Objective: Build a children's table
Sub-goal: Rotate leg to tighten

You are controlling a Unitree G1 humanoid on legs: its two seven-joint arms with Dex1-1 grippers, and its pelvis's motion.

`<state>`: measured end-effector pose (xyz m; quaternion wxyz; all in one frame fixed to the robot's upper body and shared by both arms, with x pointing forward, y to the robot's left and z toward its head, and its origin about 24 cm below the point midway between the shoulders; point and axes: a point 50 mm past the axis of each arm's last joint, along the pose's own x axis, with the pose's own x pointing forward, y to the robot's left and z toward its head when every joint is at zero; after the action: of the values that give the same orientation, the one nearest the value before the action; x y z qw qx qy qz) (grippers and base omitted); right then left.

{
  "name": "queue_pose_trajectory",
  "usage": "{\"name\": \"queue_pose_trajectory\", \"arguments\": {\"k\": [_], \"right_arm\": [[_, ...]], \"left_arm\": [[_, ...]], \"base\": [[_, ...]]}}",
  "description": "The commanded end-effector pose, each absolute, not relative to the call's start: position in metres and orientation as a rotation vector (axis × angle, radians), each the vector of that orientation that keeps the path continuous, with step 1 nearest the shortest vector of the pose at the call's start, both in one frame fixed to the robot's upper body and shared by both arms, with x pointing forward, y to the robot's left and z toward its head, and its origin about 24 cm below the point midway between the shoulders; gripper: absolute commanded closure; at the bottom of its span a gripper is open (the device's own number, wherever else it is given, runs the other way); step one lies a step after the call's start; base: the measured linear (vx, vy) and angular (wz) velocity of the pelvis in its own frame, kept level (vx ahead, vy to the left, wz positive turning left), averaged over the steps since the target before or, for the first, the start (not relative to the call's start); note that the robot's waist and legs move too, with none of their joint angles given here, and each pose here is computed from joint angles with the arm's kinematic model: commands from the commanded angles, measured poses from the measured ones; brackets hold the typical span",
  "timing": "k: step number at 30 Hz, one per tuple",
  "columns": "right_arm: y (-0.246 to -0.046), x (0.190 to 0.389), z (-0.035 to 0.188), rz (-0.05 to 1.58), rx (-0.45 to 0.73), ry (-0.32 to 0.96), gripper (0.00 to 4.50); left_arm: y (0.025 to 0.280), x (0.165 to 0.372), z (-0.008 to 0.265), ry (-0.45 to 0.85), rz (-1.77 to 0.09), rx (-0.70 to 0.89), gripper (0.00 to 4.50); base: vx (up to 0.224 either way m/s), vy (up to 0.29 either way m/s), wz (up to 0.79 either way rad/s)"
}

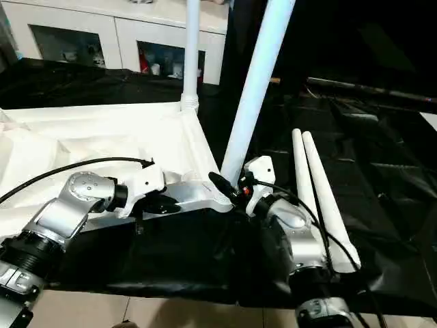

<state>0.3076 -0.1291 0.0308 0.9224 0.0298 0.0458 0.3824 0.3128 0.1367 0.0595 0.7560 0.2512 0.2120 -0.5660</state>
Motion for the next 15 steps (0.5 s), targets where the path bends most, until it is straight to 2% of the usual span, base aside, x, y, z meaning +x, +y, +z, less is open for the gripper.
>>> {"name": "queue_pose_trajectory", "arguments": {"k": [1,6,15], "right_arm": [[-0.128,0.287,-0.006,0.858,0.063,0.305,2.59],[-0.133,0.283,-0.010,0.860,0.093,0.311,2.59],[-0.144,0.268,-0.014,0.994,0.113,0.326,2.59]], "left_arm": [[0.138,0.313,0.059,0.445,-1.200,0.564,4.50],[0.139,0.311,0.061,0.423,-1.221,0.548,4.50],[0.134,0.306,0.066,0.366,-1.384,0.536,4.50]], "base": [[0.000,0.000,0.00],[0.000,0.000,0.00],[0.000,0.000,0.00]]}}
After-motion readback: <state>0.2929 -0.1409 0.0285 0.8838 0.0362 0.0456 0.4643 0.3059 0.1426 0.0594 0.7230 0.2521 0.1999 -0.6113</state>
